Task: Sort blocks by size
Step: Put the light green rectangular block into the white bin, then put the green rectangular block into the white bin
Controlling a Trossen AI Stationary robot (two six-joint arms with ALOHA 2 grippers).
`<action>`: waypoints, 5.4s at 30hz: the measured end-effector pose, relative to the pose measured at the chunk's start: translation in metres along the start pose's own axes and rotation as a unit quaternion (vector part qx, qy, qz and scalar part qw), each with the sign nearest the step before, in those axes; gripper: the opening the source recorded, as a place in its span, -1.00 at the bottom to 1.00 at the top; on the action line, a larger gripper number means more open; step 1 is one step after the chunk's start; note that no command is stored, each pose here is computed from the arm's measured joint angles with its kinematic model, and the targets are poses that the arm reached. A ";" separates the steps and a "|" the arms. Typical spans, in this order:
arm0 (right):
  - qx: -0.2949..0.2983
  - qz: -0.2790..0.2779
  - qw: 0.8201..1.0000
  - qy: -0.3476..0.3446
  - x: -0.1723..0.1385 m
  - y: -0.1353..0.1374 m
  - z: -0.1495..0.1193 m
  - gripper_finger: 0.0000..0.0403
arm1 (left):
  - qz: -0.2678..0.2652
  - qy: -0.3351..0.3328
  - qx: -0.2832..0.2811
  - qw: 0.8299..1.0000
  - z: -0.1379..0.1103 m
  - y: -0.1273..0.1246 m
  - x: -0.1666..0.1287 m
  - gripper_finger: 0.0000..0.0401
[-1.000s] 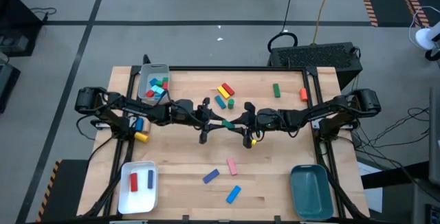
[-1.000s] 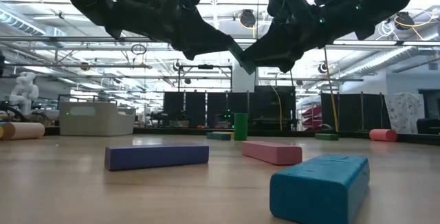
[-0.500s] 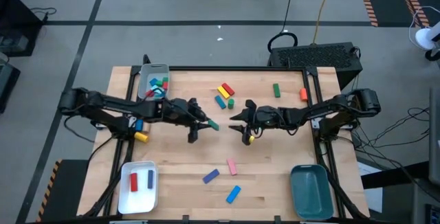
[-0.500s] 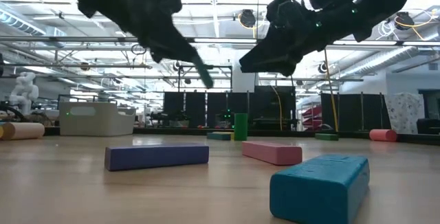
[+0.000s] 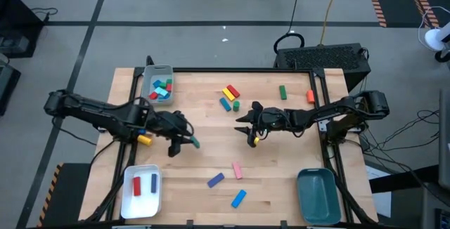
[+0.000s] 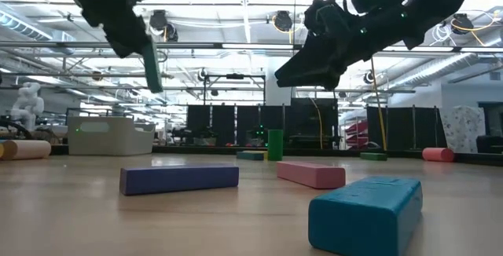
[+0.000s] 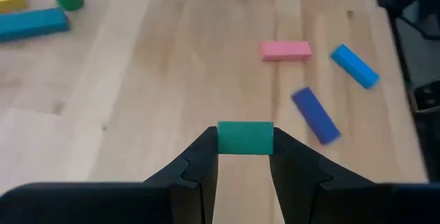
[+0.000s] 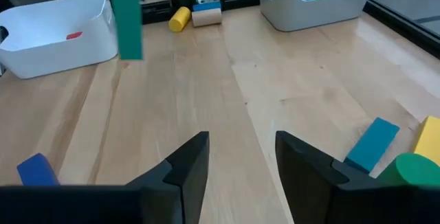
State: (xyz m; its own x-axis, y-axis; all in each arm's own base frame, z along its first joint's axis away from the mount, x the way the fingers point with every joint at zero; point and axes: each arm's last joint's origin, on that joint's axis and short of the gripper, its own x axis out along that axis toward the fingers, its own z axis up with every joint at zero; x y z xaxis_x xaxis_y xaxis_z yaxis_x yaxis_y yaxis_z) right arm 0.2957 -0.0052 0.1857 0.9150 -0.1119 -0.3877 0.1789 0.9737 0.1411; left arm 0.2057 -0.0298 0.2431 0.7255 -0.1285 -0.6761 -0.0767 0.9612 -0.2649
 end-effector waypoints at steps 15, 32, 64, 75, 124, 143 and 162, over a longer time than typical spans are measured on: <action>0.023 -0.042 0.999 0.012 0.000 -0.003 -0.004 -0.25 | -0.097 0.161 -0.050 0.981 -0.037 -0.044 -0.036 -0.44; 0.039 -0.044 0.998 0.008 0.000 -0.003 -0.003 -0.25 | -0.028 0.286 -0.122 0.950 -0.081 -0.076 -0.065 -0.44; 0.045 -0.042 0.998 0.009 0.000 -0.003 -0.003 -0.25 | 0.117 0.321 -0.056 0.938 -0.128 -0.107 -0.027 -0.28; 0.052 -0.072 0.996 0.004 0.001 -0.020 0.000 -0.25 | 0.135 0.313 -0.005 0.940 -0.124 -0.100 -0.021 -0.11; 0.324 -0.503 0.766 0.233 -0.064 -0.163 -0.059 -0.25 | 0.207 -0.022 0.045 0.977 -0.059 -0.085 -0.066 -0.10; 0.336 -0.479 0.772 0.250 -0.057 -0.167 -0.065 -0.27 | 0.234 -0.051 0.040 0.970 -0.059 -0.079 -0.061 -0.10; 0.203 -0.377 0.869 0.246 -0.034 -0.142 -0.052 -0.60 | 0.323 -0.057 -0.012 0.945 -0.047 -0.048 -0.039 -0.10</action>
State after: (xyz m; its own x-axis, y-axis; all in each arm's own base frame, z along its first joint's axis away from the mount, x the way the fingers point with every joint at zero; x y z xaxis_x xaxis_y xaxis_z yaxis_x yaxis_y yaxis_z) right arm 0.2205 -0.1295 0.1310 0.2336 -0.4924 -0.8385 0.8658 0.4977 -0.0511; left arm 0.1487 -0.0829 0.2498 0.5907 0.5112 -0.6243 -0.5428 0.8242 0.1614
